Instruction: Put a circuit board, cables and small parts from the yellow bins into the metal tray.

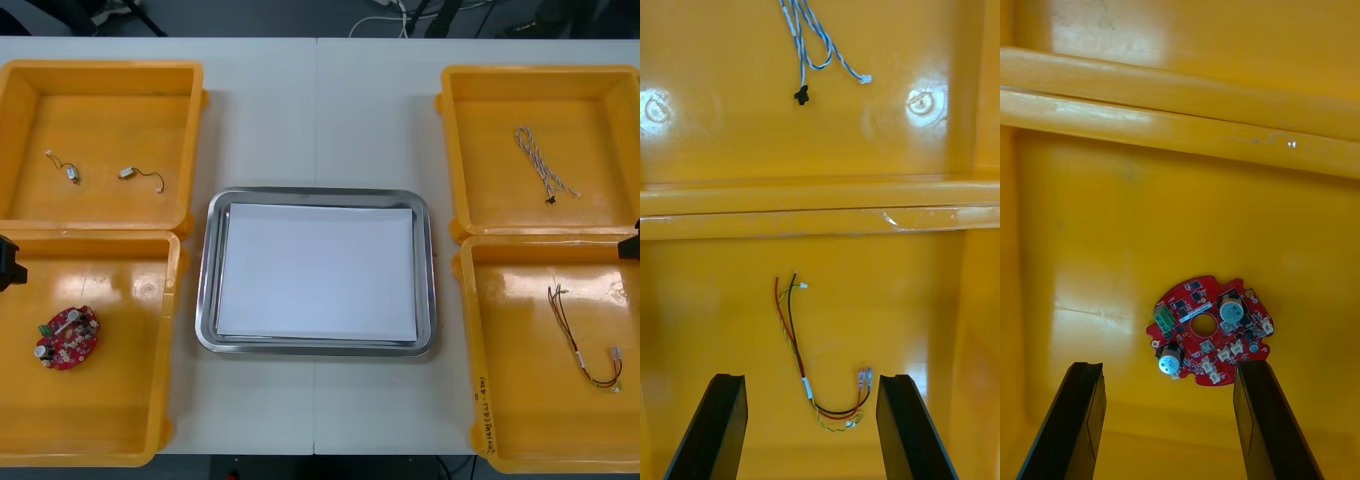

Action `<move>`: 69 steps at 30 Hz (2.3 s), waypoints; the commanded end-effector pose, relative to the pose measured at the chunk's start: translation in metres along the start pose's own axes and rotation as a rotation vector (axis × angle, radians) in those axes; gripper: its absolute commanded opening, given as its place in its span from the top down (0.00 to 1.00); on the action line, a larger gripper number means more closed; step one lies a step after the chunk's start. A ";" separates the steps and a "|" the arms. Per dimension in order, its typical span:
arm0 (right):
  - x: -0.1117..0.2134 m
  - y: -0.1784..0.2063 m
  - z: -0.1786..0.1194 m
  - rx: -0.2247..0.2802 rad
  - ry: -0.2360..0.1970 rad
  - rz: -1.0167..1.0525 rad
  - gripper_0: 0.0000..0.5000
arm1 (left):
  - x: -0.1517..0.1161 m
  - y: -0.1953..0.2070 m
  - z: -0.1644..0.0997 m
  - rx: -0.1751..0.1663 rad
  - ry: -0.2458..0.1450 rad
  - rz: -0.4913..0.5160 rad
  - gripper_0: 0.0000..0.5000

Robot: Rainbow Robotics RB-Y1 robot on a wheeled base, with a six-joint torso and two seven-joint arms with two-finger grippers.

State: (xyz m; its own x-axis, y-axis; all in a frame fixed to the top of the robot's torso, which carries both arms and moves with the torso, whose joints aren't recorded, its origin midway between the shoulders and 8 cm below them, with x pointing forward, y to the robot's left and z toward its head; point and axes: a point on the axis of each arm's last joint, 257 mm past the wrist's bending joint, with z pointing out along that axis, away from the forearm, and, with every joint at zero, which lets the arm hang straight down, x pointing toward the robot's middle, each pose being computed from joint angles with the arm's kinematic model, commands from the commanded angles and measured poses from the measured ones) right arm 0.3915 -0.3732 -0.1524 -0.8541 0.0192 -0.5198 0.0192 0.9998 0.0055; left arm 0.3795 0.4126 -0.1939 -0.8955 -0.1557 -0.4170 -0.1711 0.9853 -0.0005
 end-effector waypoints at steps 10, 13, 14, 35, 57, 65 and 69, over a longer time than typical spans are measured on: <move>0.015 -0.008 0.009 -0.006 -0.008 -0.043 0.00 | 0.031 0.018 0.012 0.035 0.027 -0.279 0.00; 0.022 -0.008 0.013 -0.014 0.000 -0.050 0.00 | 0.042 0.018 0.019 0.038 0.052 -0.326 0.00; 0.024 -0.008 0.014 -0.016 0.002 -0.052 0.00 | 0.046 0.017 0.021 0.039 0.061 -0.346 0.00; 0.073 0.002 0.045 -0.096 0.023 -0.127 0.00 | 0.055 0.017 0.072 0.066 -0.006 -0.457 0.00; 0.109 -0.007 0.081 -0.059 0.071 -0.240 0.00 | 0.066 0.012 0.108 0.062 0.003 -0.446 0.00; 0.118 -0.010 0.102 -0.061 0.066 -0.262 0.00 | 0.074 0.011 0.113 0.059 0.010 -0.437 0.00; 0.119 -0.012 0.107 -0.055 0.060 -0.265 0.00 | 0.073 0.011 0.113 0.058 0.007 -0.433 0.00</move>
State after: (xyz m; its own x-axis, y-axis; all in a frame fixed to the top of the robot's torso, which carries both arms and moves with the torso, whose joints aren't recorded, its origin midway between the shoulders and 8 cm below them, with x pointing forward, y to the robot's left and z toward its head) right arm 0.3536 -0.3718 -0.2990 -0.8539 -0.1828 -0.4873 -0.1967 0.9802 -0.0230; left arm 0.3660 0.4227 -0.3186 -0.7505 -0.5495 -0.3670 -0.4989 0.8354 -0.2307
